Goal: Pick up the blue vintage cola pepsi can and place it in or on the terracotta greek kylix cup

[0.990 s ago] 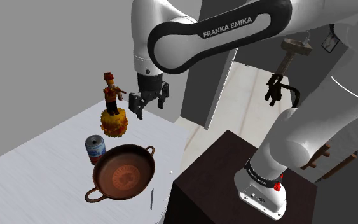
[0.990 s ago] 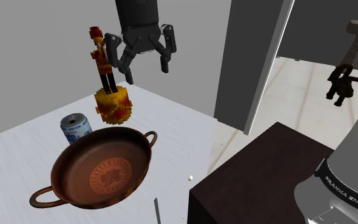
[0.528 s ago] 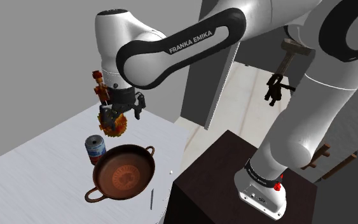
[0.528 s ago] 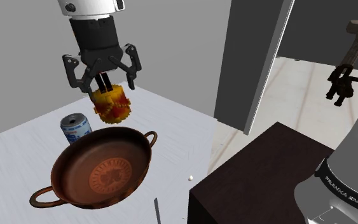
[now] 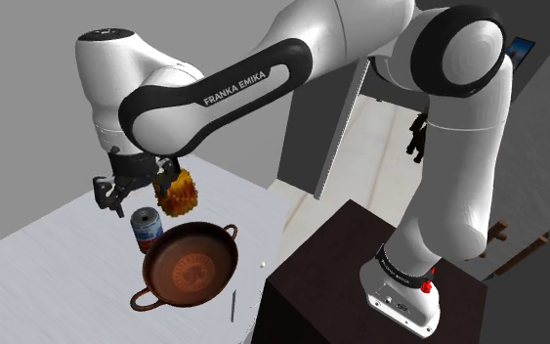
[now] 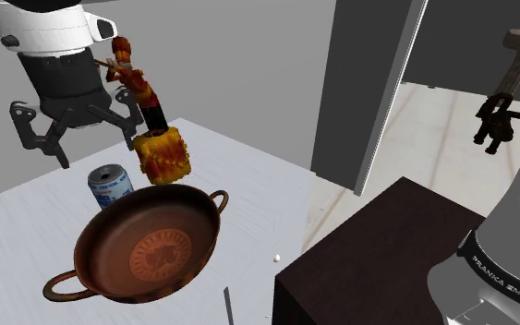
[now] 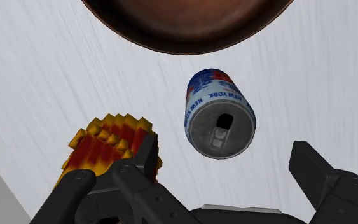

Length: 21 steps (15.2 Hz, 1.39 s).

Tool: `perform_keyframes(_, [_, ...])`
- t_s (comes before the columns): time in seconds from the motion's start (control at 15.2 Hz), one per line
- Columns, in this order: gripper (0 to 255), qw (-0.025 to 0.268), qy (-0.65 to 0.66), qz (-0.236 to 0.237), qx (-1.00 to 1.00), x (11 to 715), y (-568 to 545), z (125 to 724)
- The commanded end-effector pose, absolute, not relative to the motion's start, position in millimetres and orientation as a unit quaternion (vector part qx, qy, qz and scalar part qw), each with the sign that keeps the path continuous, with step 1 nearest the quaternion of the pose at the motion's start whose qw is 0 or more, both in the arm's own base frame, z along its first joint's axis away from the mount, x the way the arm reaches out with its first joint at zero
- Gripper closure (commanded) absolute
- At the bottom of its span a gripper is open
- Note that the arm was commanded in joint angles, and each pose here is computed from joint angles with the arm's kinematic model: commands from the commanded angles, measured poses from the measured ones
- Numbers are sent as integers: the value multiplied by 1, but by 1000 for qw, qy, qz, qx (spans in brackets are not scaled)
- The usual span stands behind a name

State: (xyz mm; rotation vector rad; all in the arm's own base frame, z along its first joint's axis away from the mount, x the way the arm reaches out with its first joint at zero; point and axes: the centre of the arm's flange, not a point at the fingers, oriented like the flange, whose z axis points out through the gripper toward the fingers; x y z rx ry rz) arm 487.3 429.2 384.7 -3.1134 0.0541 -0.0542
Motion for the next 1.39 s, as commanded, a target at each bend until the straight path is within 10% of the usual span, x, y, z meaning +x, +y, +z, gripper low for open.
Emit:
perform_keyframes(0.0, [0, -3, 24, 0, -1000, 494, 438, 361])
perform_keyframes(0.99, [0, -3, 24, 0, -1000, 494, 437, 321])
perform_keyframes(1.06, [255, -3, 24, 0, -1000, 496, 437, 324])
perform_keyframes(1.32, [255, -2, 24, 0, -1000, 498, 439, 318])
